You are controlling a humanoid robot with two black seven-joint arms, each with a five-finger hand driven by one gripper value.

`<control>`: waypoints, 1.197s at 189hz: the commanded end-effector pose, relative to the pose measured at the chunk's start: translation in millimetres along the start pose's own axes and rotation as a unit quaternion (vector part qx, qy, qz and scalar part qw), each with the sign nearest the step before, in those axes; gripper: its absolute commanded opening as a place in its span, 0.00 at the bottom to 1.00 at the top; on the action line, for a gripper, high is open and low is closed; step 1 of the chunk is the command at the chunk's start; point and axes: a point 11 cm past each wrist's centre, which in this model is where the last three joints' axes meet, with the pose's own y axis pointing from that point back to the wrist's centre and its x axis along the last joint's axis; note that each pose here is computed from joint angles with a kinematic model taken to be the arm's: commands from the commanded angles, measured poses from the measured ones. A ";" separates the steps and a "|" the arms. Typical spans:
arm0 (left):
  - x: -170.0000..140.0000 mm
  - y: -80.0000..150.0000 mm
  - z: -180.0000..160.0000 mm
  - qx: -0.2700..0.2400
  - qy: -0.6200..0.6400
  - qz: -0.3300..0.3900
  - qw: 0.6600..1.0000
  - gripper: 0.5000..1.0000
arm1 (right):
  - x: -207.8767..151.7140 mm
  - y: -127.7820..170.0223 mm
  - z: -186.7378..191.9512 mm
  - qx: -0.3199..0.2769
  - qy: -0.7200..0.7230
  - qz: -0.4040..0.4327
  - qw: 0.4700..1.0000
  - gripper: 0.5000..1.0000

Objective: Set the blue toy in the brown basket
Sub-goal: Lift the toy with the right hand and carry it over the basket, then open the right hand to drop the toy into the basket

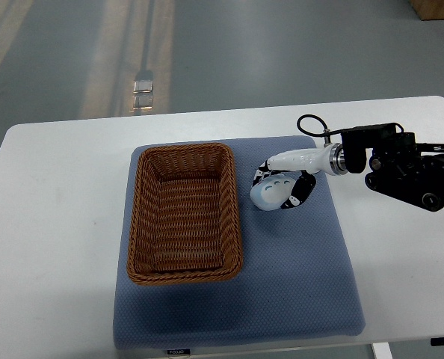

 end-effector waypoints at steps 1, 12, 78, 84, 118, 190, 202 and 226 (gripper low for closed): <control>0.3 0.0 0.9 -0.001 0.000 0.000 1.000 1.00 | 6.2 2.7 1.6 -0.003 0.003 0.010 1.000 0.15; 0.3 -0.1 1.9 -0.002 0.000 0.000 1.000 1.00 | 11.9 5.6 2.7 -0.004 0.004 0.016 1.000 0.14; 0.1 -0.2 5.5 -0.005 0.000 0.000 1.000 1.00 | 95.7 21.4 -34.1 0.018 0.059 0.072 0.996 0.15; 0.1 -0.2 5.5 -0.005 0.000 0.000 1.000 1.00 | 100.9 19.4 -41.8 0.024 0.066 0.074 0.995 0.15; 0.1 -0.2 5.5 -0.005 0.000 0.000 1.000 1.00 | 120.7 0.4 -94.7 0.068 0.105 0.077 0.989 0.17; 0.7 -0.1 5.7 -0.005 0.003 0.001 1.000 1.00 | 95.6 -59.1 -160.7 0.113 0.129 0.045 0.984 0.52; 0.7 -0.1 5.7 -0.005 0.004 0.001 1.000 1.00 | 87.9 -64.8 -162.4 0.117 0.124 0.046 0.984 0.64; 1.2 -0.1 5.7 -0.005 0.003 0.002 1.000 1.00 | 85.0 -66.5 -161.5 0.120 0.120 0.056 0.984 0.72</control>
